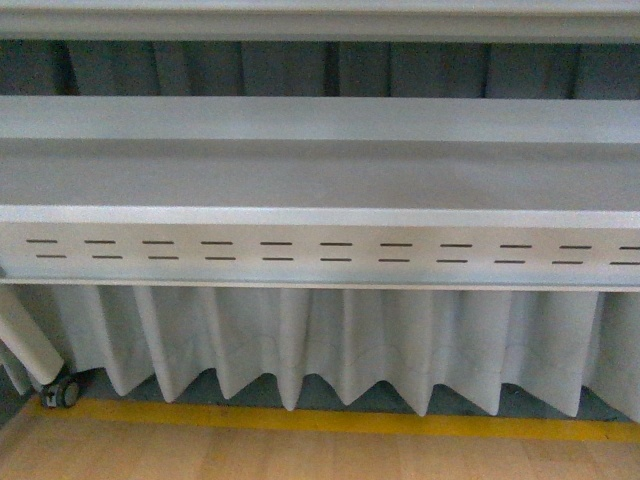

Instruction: Wind up and store yellow beetle toy

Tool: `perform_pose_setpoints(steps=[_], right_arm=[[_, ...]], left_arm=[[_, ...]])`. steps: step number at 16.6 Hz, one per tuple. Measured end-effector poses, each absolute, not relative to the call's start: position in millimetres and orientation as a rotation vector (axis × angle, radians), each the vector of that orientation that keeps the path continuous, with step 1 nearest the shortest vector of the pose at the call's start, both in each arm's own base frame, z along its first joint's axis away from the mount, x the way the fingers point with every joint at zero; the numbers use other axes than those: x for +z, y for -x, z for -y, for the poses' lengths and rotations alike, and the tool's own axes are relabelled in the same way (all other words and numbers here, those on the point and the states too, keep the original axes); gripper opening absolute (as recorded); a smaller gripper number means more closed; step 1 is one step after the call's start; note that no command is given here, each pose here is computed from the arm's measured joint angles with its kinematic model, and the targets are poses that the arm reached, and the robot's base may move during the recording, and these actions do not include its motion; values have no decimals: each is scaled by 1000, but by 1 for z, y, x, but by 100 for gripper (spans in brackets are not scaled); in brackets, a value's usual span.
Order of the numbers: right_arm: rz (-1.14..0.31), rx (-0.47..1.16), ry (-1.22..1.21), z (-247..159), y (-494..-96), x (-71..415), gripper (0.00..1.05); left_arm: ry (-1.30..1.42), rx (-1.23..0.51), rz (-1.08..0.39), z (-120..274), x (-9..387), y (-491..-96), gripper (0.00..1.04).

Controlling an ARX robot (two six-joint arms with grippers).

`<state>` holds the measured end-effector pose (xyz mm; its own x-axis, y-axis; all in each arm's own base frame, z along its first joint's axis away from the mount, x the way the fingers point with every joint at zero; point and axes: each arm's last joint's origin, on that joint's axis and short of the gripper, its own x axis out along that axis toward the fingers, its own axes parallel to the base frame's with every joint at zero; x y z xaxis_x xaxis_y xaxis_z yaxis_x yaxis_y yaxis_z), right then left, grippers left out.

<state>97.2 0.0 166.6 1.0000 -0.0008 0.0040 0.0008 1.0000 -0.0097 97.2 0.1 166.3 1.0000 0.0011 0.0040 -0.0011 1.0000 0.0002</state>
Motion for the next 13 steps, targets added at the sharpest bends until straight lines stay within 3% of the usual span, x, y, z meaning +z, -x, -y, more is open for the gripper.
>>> perform_pose_setpoints(steps=[13], right_arm=[[4,-1,10,0,-97,167,98]], left_arm=[[0,1,4,0,166,-97,98]])
